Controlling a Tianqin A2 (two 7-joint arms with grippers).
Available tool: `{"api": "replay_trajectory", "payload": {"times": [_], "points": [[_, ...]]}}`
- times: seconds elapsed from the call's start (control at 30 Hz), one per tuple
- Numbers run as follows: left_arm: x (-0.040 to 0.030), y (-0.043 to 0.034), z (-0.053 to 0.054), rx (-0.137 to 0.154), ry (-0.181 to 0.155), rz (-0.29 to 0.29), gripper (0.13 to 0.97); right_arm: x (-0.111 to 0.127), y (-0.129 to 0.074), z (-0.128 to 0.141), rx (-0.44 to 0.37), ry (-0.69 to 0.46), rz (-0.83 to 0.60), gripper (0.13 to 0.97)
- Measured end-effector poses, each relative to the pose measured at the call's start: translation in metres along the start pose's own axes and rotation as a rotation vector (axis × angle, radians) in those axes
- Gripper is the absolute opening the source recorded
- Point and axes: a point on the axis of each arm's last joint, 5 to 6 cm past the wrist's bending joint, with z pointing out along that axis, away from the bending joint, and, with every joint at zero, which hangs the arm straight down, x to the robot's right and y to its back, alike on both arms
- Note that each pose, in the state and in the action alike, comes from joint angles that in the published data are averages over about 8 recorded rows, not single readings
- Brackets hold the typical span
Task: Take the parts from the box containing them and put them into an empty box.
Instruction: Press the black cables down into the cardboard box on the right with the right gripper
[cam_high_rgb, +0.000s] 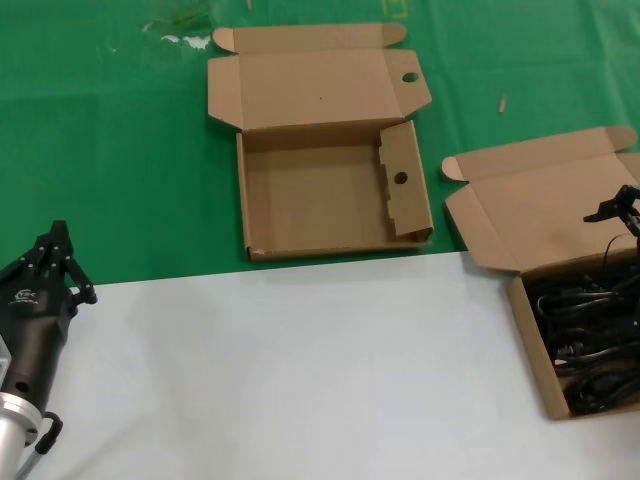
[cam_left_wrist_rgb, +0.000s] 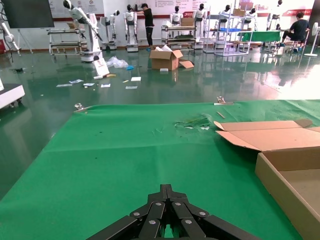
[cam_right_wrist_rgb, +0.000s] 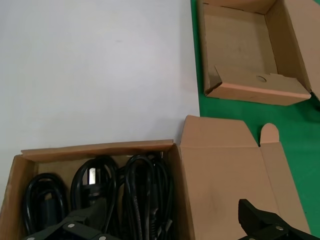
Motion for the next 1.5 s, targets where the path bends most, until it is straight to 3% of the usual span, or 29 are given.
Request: {"api": "replay_trajectory", "payload": {"times": [0.3,0.43,0.73,1.0,1.3,1.5], "points": [[0.0,0.0,0.0,0.0,0.0,0.0,0.14,0.006,-0.002,0.002,-0.008,-0.026,0.017,0.84],[0.0,0.0,0.0,0.0,0.0,0.0,0.14,0.003,-0.001,0.004,-0.015,-0.043,0.023,0.84],[0.0,0.0,0.0,0.0,0.0,0.0,0.14,-0.004,0.004,0.017,-0.01,-0.049,0.033,0.678],[0.0,0.0,0.0,0.0,0.0,0.0,0.14,-0.011,0.01,0.03,-0.002,-0.048,0.041,0.461],[0.0,0.0,0.0,0.0,0.0,0.0,0.14,-0.014,0.016,0.038,0.004,-0.042,0.046,0.289],[0.0,0.0,0.0,0.0,0.0,0.0,0.14,-0.012,0.016,0.037,0.003,-0.039,0.048,0.258]]}}
